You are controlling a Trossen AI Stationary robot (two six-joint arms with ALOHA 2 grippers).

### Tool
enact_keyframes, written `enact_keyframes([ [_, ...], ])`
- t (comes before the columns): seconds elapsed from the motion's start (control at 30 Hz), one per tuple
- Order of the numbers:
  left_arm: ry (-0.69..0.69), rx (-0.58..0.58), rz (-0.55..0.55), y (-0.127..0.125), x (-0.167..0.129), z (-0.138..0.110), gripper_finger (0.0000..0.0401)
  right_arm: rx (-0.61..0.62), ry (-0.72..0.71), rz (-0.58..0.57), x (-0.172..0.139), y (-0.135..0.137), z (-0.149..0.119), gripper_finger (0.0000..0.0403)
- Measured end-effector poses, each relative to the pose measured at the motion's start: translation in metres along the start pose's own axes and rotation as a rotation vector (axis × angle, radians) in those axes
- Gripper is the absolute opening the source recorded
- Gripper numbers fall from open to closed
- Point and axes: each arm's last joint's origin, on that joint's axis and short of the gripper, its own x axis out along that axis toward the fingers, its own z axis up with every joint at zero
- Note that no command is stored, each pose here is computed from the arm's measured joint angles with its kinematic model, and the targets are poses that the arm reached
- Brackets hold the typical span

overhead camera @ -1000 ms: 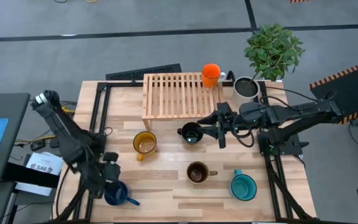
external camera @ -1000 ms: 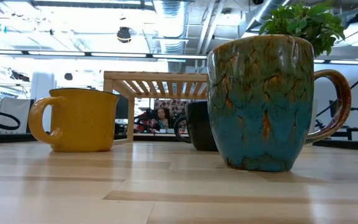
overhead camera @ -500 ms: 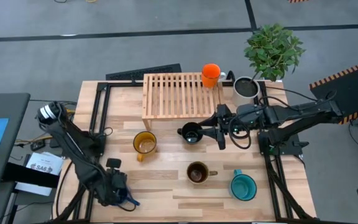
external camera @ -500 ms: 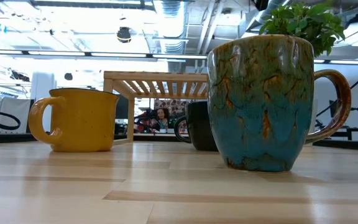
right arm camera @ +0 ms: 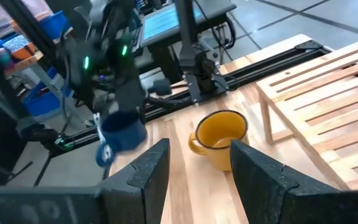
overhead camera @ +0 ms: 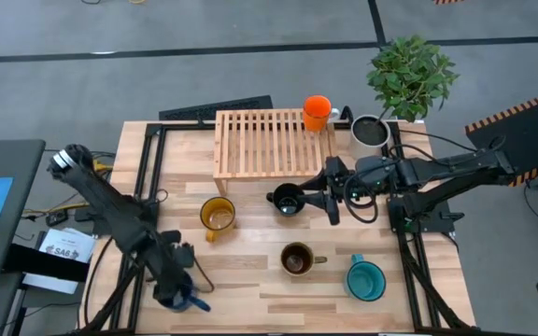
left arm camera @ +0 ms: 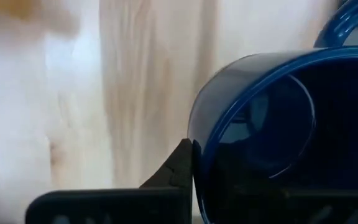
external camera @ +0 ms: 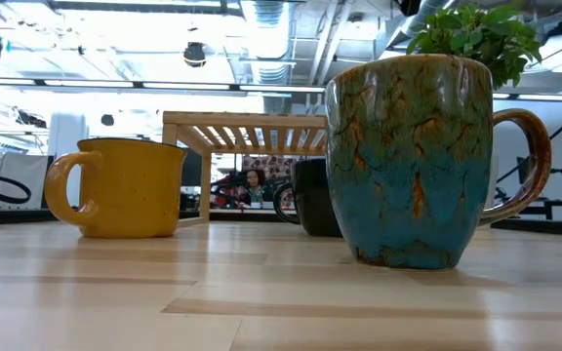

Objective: Place coffee mugs
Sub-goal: Put the dark blue mug on the shelf

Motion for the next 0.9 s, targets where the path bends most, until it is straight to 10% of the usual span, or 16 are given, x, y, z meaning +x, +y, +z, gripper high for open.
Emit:
enact_keyframes([
  [0.2,-0.217,-0.158,-0.147,0.017,-0.095,0.032,0.0006,0.003,0.001,0.003,0.000,0.000,0.000,0.0193],
  [0.43,-0.510,-0.309,0.058,0.071,-0.182,0.072,0.0005,0.088,-0.004,-0.008,0.000,-0.002,0.001,0.0193],
  [0.9,-0.488,-0.377,0.573,0.223,-0.216,0.155,0.0005,0.155,-0.126,0.031,0.000,-0.002,0.014,0.0193],
])
